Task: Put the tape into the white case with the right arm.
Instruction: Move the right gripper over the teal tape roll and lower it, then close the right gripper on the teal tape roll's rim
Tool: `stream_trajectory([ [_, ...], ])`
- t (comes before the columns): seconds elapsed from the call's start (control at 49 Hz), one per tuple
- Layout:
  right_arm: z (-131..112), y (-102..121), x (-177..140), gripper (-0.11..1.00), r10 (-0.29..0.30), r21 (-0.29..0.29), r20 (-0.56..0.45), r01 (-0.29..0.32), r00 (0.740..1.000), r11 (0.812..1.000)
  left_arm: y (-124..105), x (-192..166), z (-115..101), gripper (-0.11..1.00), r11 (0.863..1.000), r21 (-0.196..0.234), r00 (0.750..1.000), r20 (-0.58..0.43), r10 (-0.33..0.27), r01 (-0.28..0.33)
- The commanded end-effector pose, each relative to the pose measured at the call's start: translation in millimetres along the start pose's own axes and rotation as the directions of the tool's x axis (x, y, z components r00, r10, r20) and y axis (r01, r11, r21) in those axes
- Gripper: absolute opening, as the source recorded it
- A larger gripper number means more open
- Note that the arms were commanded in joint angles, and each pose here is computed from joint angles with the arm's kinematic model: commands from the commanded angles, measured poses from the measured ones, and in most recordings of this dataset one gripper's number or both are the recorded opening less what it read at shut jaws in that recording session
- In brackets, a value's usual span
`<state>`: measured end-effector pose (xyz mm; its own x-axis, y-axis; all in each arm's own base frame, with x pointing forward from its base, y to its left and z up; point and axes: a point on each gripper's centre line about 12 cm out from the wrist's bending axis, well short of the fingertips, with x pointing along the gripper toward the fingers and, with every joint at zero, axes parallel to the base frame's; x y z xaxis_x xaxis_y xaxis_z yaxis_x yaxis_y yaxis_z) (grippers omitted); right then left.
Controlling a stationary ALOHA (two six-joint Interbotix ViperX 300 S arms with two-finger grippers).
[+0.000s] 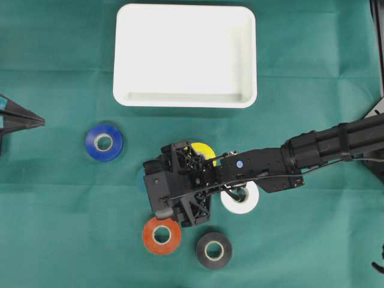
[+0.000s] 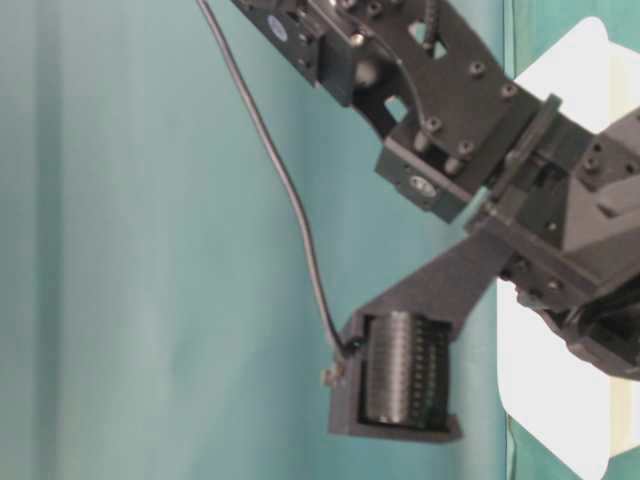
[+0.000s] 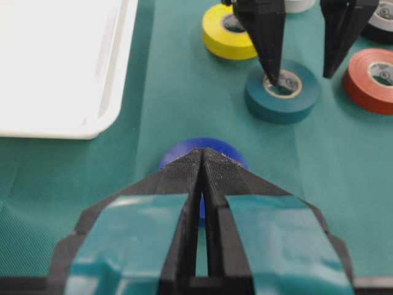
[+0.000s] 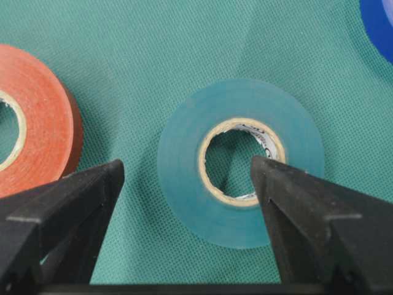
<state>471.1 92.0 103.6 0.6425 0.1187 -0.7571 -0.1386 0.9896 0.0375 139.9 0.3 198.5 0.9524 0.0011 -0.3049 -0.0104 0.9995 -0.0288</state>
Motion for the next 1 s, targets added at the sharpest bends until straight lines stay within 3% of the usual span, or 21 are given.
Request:
stream_trajectory([
  [0.0,12.2,1.4,-4.6,0.51,0.002,-0.005,0.034,-0.002,0.999,1.0,0.3,0.0,4.5,0.01,1.0,-0.002,1.0,0.018,0.003,-0.002],
  [0.49,9.6,-0.3,0.6,0.5,-0.001,-0.006,0.023,0.001,1.0,1.0,0.4,0.4,2.7,0.01,1.0,-0.002,1.0,0.018,0.003,-0.003],
  [0.551,9.4,-0.3,0.6,0.44,-0.001,-0.006,0.022,0.001,1.0,1.0,0.4,0.4,2.7,0.01,1.0,-0.001,1.0,0.018,0.003,-0.003],
  [0.715,5.8,-1.5,0.5,0.09,-0.006,-0.005,-0.013,0.006,1.0,1.0,0.2,0.4,2.7,0.01,1.0,-0.002,1.0,0.018,0.001,-0.001],
  [0.98,7.8,-0.8,-0.6,0.03,-0.007,-0.006,-0.021,0.007,1.0,1.0,0.4,0.4,2.7,0.01,1.0,-0.004,1.0,0.018,0.003,-0.003],
])
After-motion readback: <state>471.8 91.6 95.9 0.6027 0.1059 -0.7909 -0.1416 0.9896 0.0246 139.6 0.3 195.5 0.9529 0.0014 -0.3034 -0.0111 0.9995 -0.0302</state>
